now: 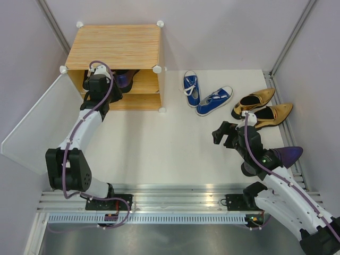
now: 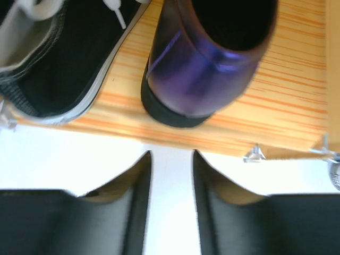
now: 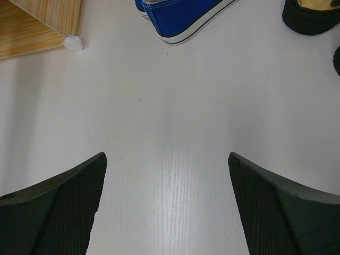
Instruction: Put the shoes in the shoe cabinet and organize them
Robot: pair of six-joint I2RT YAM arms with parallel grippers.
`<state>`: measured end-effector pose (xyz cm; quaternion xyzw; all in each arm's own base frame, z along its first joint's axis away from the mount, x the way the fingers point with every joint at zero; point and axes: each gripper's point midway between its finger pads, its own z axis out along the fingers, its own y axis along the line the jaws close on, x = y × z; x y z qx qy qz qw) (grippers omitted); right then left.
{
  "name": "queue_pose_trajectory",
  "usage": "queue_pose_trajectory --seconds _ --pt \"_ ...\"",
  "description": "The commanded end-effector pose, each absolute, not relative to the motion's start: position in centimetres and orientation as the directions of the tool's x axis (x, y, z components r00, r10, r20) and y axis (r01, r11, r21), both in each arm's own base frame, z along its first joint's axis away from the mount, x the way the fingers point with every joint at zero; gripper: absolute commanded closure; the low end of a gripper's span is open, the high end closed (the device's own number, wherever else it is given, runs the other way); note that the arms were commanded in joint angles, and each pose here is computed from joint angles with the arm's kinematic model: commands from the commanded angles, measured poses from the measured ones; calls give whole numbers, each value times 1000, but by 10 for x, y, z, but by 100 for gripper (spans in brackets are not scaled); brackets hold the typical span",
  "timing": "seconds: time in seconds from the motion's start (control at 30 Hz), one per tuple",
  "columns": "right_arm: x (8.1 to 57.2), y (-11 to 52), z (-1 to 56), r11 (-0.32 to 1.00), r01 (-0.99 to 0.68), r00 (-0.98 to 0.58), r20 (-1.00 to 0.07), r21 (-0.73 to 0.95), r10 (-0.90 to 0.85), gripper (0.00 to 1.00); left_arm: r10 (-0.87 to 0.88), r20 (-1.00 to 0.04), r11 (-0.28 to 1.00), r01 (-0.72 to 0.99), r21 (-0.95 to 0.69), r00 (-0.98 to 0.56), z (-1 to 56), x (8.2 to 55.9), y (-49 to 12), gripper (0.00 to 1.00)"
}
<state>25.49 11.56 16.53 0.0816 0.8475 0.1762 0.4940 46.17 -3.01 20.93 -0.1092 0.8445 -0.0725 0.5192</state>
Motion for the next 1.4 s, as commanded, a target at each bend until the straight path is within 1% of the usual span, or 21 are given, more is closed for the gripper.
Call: queue_pose_trajectory --seconds 0.0,0.07,0.13,0.2,0.23,0.27,0.33,0.37,0.4,0.47,0.5,0.57,0.6,0.63,0.67,0.73,0.87,0.97,1.17,1.37 --pt "257 113 179 920 -37 -464 -822 390 330 2 -286 -890 958 -77 -277 -354 259 436 -34 56" --pt "255 110 176 924 -21 -472 -818 382 328 2 -284 -896 958 -53 -283 -341 273 424 -36 48" --pt "257 103 177 930 20 -463 -821 367 334 2 -279 -904 956 -6 -293 -325 294 405 -42 43" --pt "256 98 174 932 54 -469 -815 358 341 2 -286 -909 951 27 -308 -304 309 385 -46 37" --pt "256 94 173 932 83 -467 -812 354 350 2 -295 -900 942 59 -330 -320 308 376 -53 34" --pt "256 85 170 926 149 -455 -807 347 376 2 -294 -898 938 79 -336 -329 306 368 -57 30" --pt "256 74 169 919 214 -436 -810 330 393 2 -303 -887 930 92 -354 -349 302 347 -60 25" --pt "256 62 167 913 276 -420 -816 302 397 2 -304 -885 927 103 -359 -352 302 341 -62 20" --pt "257 57 168 908 308 -415 -819 284 396 2 -300 -879 924 116 -364 -370 295 335 -65 17" --pt "252 40 165 896 389 -421 -823 216 381 2 -295 -882 915 158 -372 -367 298 321 -71 13" --pt "254 30 168 874 447 -392 -836 191 384 2 -293 -879 914 159 -372 -376 290 316 -72 12" --pt "250 19 165 851 503 -390 -837 154 383 2 -294 -899 919 164 -359 -324 298 305 -72 9" --pt "250 14 164 832 534 -378 -838 150 394 2 -279 -903 924 165 -345 -327 289 302 -73 8" --pt "249 11 164 819 554 -370 -838 147 401 2 -267 -914 936 144 -322 -307 288 301 -69 6" --pt "245 3 161 805 580 -376 -836 123 399 2 -249 -923 939 159 -304 -292 289 294 -73 2" --pt "241 -3 159 784 610 -374 -830 116 414 2 -211 -930 950 159 -267 -300 278 290 -74 1" --pt "229 -7 138 742 658 -385 -790 128 478 2 -169 -943 950 208 -234 -288 279 278 -87 0" --pt "223 -2 121 732 666 -404 -754 145 517 2 -177 -950 949 209 -234 -259 287 273 -85 0" --pt "219 3 107 714 683 -415 -723 153 553 2 -170 -963 938 266 -223 -209 298 261 -93 1" --pt "211 3 95 705 691 -418 -705 163 573 2 -167 -969 944 254 -210 -183 303 257 -91 1"
